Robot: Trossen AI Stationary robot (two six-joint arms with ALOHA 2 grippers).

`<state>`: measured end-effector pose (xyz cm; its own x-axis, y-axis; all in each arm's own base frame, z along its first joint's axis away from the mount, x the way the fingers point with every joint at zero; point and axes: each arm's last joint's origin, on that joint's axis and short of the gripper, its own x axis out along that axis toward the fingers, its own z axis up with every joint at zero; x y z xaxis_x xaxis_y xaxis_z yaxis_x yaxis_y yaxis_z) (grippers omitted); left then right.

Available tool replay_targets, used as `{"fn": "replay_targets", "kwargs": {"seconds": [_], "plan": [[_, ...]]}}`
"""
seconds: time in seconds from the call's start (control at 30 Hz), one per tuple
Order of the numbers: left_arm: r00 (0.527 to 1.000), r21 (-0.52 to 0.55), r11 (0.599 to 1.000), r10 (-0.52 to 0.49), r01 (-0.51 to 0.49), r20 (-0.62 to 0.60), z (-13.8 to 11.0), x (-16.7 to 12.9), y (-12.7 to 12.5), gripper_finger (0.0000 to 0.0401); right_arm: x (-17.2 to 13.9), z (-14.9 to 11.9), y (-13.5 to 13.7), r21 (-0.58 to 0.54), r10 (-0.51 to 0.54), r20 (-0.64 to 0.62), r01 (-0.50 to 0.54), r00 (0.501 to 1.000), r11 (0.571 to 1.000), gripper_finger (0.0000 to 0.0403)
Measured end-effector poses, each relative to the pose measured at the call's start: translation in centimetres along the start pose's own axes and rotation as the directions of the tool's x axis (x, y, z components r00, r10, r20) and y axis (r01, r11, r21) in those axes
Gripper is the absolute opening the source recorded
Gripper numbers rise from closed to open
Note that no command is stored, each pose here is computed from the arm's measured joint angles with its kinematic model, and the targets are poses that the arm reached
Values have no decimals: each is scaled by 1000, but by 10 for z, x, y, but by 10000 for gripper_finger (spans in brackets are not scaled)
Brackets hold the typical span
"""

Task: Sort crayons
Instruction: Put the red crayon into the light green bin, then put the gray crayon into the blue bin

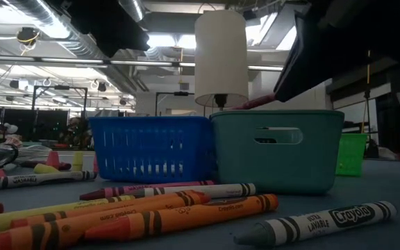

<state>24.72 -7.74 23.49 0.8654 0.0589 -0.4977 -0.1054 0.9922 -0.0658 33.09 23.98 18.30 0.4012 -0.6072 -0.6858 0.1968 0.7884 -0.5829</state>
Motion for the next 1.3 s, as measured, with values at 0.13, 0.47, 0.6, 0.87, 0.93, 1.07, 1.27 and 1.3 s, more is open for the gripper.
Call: {"fn": "replay_targets", "kwargs": {"seconds": [0.13, 0.47, 0.6, 0.87, 0.93, 1.07, 1.27, 1.3], "plan": [[1000, 0, 1000, 0, 0, 0, 0, 0, 0, 88, 0, -1, 0, -4, 16, -18, -16, 1000, 1000, 28], [1000, 0, 1000, 1, -1, -1, 0, 0, 0, 88, 0, -2, 2, -1, 74, -76, -75, 994, 997, 29], [1000, 1, 1000, 1, -1, -2, 0, 0, 0, 88, 0, -2, 2, -1, 81, -83, -82, 993, 997, 46], [998, -35, 999, 34, -36, -55, -4, 1, 6, 88, 0, -3, 3, 1, 93, -93, -93, 991, 996, 115], [996, -34, 998, 46, -49, -81, -7, 2, 9, 89, 0, -2, 2, 1, 87, -87, -87, 992, 996, 122], [988, -38, 996, 72, -78, -136, -11, 2, 14, 89, 0, -2, 2, 3, 84, -85, -84, 993, 996, 123], [960, -45, 997, 46, -61, -276, -22, 1, 21, 89, -1, -3, 2, -2, 77, -84, -77, 993, 997, 120], [955, -48, 997, 36, -52, -295, -24, 1, 21, 89, -1, -3, 2, -2, 77, -84, -78, 993, 997, 120]]}}
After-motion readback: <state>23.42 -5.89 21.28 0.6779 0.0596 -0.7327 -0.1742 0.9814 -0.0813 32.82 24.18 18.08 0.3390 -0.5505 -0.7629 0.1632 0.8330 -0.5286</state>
